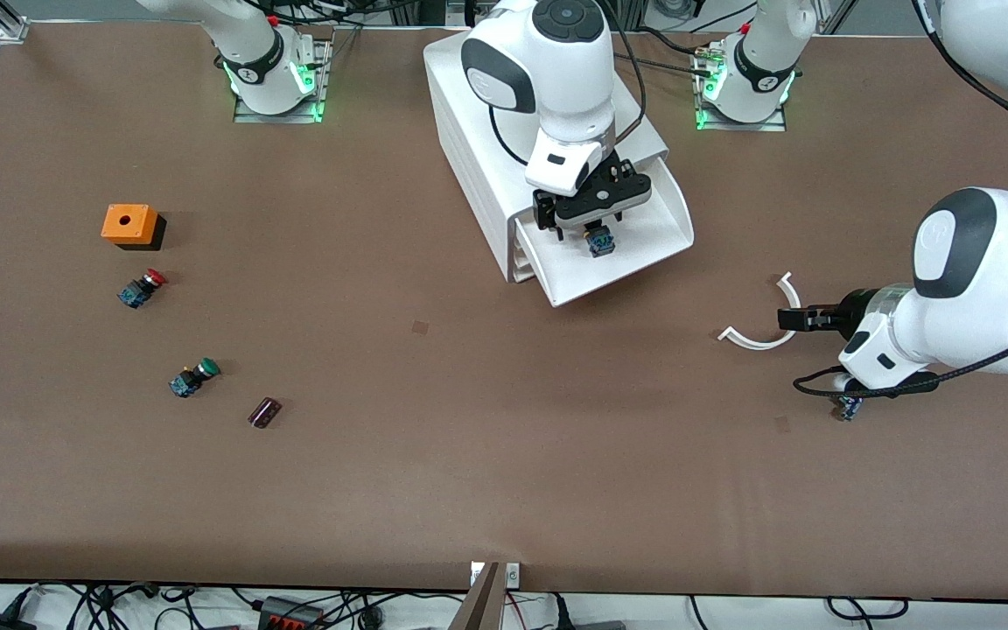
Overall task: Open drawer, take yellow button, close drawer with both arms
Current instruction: 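Lift the button with the right gripper while the left gripper releases the drawer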
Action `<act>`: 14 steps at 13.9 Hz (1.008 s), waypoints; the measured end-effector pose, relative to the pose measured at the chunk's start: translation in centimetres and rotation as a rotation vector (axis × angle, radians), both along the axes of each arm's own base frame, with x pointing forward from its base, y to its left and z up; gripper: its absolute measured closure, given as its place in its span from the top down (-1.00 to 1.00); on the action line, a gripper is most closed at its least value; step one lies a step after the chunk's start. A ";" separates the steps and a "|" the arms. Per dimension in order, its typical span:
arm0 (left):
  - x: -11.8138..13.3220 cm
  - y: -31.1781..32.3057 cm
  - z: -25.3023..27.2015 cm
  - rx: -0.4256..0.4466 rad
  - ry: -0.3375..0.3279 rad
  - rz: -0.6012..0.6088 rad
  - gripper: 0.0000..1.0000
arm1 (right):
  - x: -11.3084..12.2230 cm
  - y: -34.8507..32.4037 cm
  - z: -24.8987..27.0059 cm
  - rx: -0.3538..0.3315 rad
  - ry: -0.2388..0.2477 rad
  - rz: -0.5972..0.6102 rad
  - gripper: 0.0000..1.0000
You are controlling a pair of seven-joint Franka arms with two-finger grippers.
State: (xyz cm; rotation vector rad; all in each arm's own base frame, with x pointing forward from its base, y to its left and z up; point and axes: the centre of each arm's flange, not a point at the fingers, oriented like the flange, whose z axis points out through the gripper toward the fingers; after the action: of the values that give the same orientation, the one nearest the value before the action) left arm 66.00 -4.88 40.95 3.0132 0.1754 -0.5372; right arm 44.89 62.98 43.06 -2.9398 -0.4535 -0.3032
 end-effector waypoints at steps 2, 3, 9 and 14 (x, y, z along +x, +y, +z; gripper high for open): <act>0.2 0.4 0.6 0.004 -0.014 0.009 1.00 | 0.1 0.4 -0.6 0.020 -0.004 -0.026 1.00; 0.3 0.8 0.6 0.006 -0.016 0.015 1.00 | 0.0 0.6 -1.1 0.027 -0.004 -0.036 1.00; 0.3 0.7 0.6 0.020 -0.013 0.049 1.00 | 0.0 1.4 -3.8 0.024 0.002 -0.042 0.93; 0.3 0.7 0.5 0.022 -0.012 0.053 1.00 | -0.1 1.6 -4.2 0.025 0.003 -0.043 0.44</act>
State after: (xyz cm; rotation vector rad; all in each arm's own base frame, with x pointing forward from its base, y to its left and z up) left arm 66.33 -4.17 41.44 3.0224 0.2612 -0.5150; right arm 44.74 64.55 38.88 -2.9282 -0.3832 -0.3078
